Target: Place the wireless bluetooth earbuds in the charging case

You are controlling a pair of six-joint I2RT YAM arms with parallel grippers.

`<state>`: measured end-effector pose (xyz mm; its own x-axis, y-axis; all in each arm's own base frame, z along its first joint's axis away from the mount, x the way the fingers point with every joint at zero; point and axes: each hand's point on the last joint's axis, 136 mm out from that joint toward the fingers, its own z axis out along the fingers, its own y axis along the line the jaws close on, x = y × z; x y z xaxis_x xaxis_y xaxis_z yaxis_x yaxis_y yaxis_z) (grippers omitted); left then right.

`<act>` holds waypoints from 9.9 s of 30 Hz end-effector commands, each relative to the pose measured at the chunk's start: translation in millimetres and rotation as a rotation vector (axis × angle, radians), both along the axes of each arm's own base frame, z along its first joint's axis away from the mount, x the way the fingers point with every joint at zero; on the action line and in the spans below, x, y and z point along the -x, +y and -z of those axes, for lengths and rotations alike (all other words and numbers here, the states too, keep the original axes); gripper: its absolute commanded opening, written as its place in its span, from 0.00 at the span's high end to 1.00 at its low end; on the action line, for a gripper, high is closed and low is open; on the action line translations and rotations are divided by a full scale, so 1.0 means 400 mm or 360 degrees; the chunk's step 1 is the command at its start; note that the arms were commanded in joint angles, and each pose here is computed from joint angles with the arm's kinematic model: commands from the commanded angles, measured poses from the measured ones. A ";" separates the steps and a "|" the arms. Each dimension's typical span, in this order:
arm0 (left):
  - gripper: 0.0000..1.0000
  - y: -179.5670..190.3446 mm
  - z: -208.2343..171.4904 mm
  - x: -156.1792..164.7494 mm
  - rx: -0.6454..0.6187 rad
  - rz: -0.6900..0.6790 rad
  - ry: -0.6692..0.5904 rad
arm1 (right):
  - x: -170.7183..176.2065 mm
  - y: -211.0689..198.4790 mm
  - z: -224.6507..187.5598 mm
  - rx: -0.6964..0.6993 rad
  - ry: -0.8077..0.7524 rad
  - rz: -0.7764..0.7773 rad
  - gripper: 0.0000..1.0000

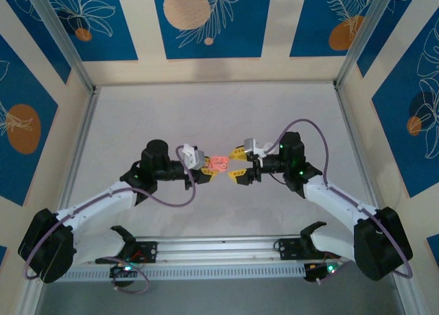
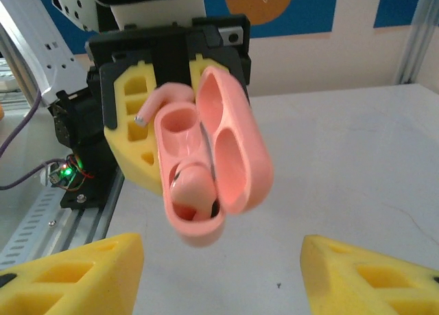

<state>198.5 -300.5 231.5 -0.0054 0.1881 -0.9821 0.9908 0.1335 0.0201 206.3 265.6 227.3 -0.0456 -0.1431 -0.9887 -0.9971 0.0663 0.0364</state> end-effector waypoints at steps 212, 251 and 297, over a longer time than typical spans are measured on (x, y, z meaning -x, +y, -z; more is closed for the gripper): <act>0.82 0.094 -0.016 -0.097 0.0383 -0.0361 0.0022 | -0.068 0.105 -0.174 -0.0108 -0.0304 -0.0152 0.88; 0.82 0.028 -0.099 -0.072 0.0571 -0.0261 -0.0158 | -0.081 0.185 -0.068 0.0014 -0.0353 -0.0046 0.87; 0.81 0.157 0.096 -0.149 0.0003 -0.0878 -0.0107 | -0.070 -0.049 0.260 0.0449 0.1317 0.0856 0.88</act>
<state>259.9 -241.7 196.3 -0.0429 0.1562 -0.9868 0.7844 0.6170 0.0635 242.3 267.2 163.8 -0.6611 -0.1889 -0.7262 -0.7113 0.4657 0.5264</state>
